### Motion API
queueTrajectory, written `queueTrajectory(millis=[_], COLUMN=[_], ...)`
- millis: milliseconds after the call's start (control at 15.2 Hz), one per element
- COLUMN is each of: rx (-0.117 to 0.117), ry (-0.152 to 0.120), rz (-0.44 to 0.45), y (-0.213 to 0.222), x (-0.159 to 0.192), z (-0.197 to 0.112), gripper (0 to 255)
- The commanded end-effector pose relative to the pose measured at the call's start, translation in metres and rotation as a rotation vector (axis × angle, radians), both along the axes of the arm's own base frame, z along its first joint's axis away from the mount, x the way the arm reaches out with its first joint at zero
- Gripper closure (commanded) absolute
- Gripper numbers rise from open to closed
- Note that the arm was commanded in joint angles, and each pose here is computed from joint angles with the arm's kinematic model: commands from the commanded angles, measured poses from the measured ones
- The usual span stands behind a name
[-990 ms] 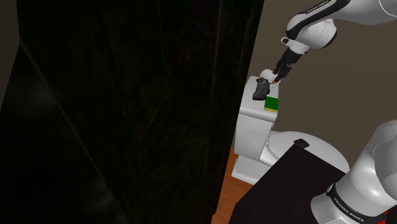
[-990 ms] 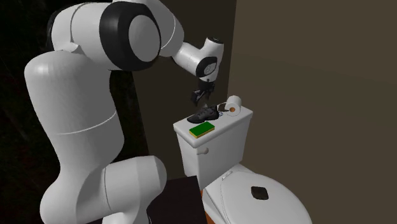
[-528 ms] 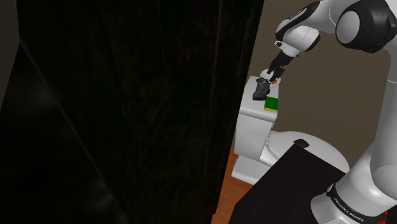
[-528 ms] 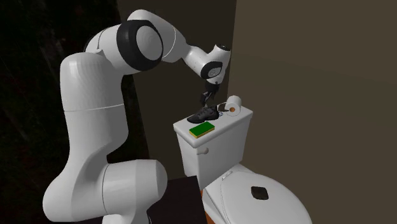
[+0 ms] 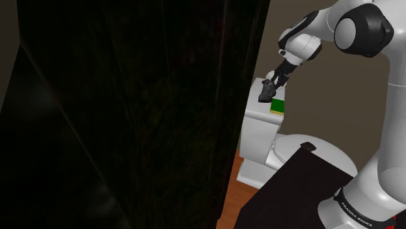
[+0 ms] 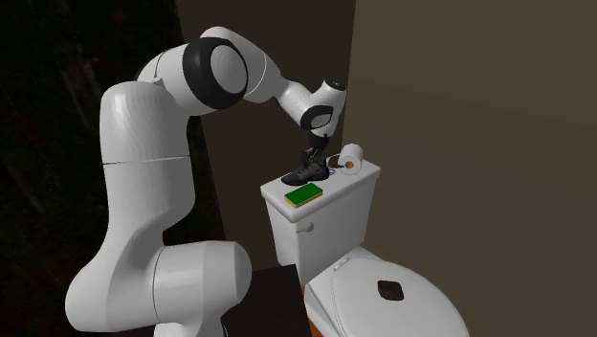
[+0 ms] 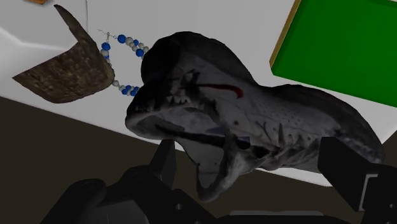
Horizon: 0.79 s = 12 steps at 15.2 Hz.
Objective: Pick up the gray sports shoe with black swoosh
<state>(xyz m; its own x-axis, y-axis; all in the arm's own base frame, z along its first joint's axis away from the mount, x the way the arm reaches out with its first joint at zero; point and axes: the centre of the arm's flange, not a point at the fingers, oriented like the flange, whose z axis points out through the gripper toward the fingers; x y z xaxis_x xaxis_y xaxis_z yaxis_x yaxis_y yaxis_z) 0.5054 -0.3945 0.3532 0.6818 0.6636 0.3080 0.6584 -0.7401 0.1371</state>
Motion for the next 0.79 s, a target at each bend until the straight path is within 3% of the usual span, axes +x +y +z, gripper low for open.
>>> queueTrajectory(millis=[0,726], rx=[0.0,0.0], ry=[0.0,0.0], rz=[0.0,0.0], y=[0.0,0.0], x=[0.0,0.0], z=[-0.002,0.009], gripper=[255,255])
